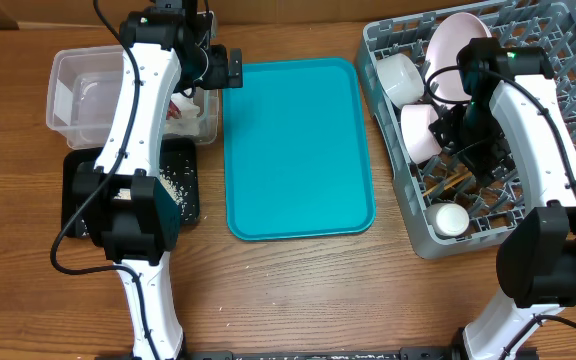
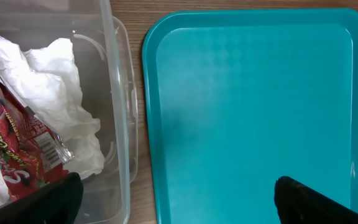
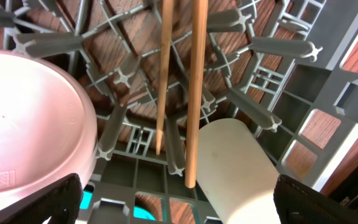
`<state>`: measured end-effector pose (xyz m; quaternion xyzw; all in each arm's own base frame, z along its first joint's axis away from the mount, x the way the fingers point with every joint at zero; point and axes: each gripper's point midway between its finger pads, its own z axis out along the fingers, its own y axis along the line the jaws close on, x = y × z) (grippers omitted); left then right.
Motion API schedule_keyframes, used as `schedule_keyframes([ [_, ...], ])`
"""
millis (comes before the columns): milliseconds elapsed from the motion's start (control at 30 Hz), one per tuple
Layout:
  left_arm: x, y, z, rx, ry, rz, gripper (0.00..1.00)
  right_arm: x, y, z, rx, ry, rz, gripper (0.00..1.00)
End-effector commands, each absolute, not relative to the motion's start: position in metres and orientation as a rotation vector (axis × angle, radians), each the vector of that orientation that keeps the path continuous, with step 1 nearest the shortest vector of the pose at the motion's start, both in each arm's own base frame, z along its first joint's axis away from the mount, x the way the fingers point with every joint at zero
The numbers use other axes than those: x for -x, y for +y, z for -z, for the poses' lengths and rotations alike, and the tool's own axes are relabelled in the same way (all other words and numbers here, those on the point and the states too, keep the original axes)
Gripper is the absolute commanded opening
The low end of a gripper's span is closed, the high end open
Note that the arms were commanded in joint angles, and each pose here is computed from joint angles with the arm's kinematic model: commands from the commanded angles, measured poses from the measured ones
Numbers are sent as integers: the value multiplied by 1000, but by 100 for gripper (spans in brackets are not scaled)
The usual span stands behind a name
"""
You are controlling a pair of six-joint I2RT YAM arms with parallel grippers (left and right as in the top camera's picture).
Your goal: Sort waste into correct bins and load items into the dishwasher
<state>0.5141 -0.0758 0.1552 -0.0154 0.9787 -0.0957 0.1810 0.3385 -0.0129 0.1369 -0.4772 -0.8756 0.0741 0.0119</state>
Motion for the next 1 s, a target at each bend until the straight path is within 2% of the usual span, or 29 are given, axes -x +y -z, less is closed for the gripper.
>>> schedule_keyframes([
  [0, -517, -81, -169, 36, 2729, 287, 100, -349, -9, -169, 1437, -2858, -123, 100],
  [100, -517, -81, -169, 36, 2729, 287, 100, -353, -3, -198, 1349, -2972, -23, 100],
  [267, -517, -81, -169, 36, 2729, 287, 100, -356, 24, -267, 930, -3279, 265, 100],
  [433, -517, -81, -169, 36, 2729, 287, 100, -332, 41, -334, 706, -3505, 381, 100],
  [533, -517, -81, -169, 36, 2729, 287, 100, -314, 45, -364, 683, -3591, 451, 100],
  [733, -517, -81, -169, 36, 2729, 287, 100, -284, 43, -393, 690, -3678, 526, 100],
  [967, -517, -81, -169, 36, 2729, 287, 100, -274, 40, -394, 645, -3693, 487, 100],
])
